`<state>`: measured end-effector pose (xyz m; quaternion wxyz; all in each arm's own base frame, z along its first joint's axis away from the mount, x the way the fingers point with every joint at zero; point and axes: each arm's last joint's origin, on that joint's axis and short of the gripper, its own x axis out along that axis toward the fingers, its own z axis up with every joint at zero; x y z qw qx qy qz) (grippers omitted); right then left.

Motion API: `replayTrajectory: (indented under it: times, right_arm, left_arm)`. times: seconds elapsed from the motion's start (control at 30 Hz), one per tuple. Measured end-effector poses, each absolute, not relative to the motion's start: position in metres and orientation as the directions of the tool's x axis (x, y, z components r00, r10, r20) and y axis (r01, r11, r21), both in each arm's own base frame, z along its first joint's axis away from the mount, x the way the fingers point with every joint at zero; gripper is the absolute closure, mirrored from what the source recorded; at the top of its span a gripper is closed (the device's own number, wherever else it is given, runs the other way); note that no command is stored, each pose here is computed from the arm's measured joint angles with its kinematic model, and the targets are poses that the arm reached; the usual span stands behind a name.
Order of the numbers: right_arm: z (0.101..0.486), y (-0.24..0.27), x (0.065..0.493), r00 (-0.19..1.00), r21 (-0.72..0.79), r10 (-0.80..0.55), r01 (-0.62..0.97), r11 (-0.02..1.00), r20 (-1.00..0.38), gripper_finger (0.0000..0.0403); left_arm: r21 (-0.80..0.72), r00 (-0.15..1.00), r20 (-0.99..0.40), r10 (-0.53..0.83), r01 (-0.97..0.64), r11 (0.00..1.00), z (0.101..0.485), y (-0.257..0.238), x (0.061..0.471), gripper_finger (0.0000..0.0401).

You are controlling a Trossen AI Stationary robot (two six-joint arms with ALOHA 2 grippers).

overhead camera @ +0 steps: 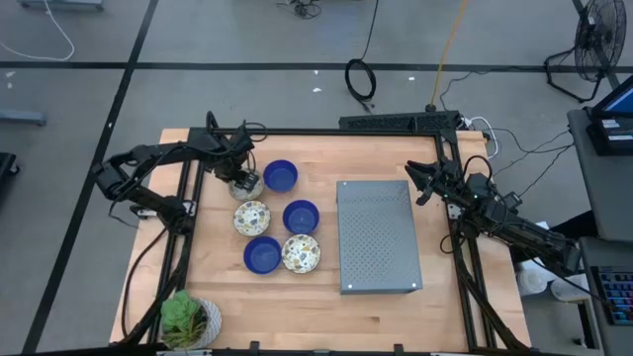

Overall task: Pick & Place Mini bowls
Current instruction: Put the top left yellow bowl on the shelf

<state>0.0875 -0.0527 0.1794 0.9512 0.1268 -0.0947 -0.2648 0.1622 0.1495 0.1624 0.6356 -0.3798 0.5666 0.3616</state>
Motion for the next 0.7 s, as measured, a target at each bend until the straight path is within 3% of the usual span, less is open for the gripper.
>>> replayTrajectory:
  times: [0.7]
  right_arm:
    - [0.1794,-0.0527,0.0875,0.842,0.291,-0.528,0.480,0.827,0.113,0.0314]
  left_arm:
    - [-0.072,0.104,-0.994,0.038,-0.867,0.493,0.1665,0.1515,0.1643,0.0224]
